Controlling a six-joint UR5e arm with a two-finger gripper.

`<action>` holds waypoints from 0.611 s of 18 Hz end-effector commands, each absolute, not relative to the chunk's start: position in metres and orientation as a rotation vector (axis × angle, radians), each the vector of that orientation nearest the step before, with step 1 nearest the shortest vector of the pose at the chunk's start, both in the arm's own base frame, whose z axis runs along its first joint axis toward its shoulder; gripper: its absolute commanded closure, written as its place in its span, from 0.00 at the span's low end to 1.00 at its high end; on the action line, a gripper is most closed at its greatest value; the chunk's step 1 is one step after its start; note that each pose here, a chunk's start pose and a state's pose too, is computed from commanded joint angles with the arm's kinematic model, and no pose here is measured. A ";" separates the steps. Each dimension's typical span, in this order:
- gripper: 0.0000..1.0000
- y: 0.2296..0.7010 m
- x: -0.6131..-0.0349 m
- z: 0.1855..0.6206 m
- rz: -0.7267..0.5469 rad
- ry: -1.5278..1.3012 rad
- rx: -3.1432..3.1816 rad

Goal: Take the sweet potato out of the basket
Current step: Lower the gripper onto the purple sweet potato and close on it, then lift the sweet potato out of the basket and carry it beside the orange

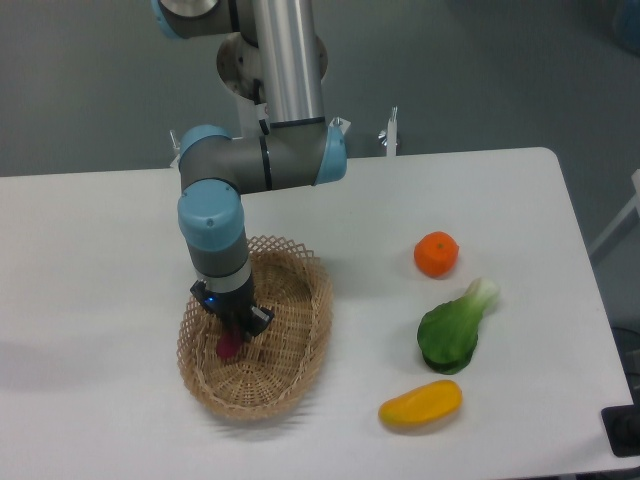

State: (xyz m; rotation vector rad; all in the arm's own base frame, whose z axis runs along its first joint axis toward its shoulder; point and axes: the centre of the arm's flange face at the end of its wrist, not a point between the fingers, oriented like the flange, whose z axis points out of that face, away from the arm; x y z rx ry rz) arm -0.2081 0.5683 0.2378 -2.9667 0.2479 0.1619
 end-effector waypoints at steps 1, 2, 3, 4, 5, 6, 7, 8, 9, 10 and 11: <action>0.72 0.568 -0.213 0.253 0.186 0.249 -2.943; 0.72 0.567 -0.226 0.264 0.206 0.230 -2.929; 0.72 0.566 -0.237 0.271 0.224 0.209 -2.919; 0.72 0.568 -0.242 0.277 0.237 0.199 -2.911; 0.72 0.570 -0.249 0.283 0.252 0.189 -2.903; 0.72 0.568 -0.264 0.291 0.265 0.156 -2.896; 0.72 0.565 -0.280 0.303 0.287 0.125 -2.880; 0.72 0.562 -0.294 0.313 0.305 0.100 -2.870; 0.72 0.559 -0.307 0.322 0.327 0.082 -2.858; 0.72 0.555 -0.320 0.328 0.350 0.108 -2.852; 0.72 0.549 -0.333 0.337 0.376 0.145 -2.847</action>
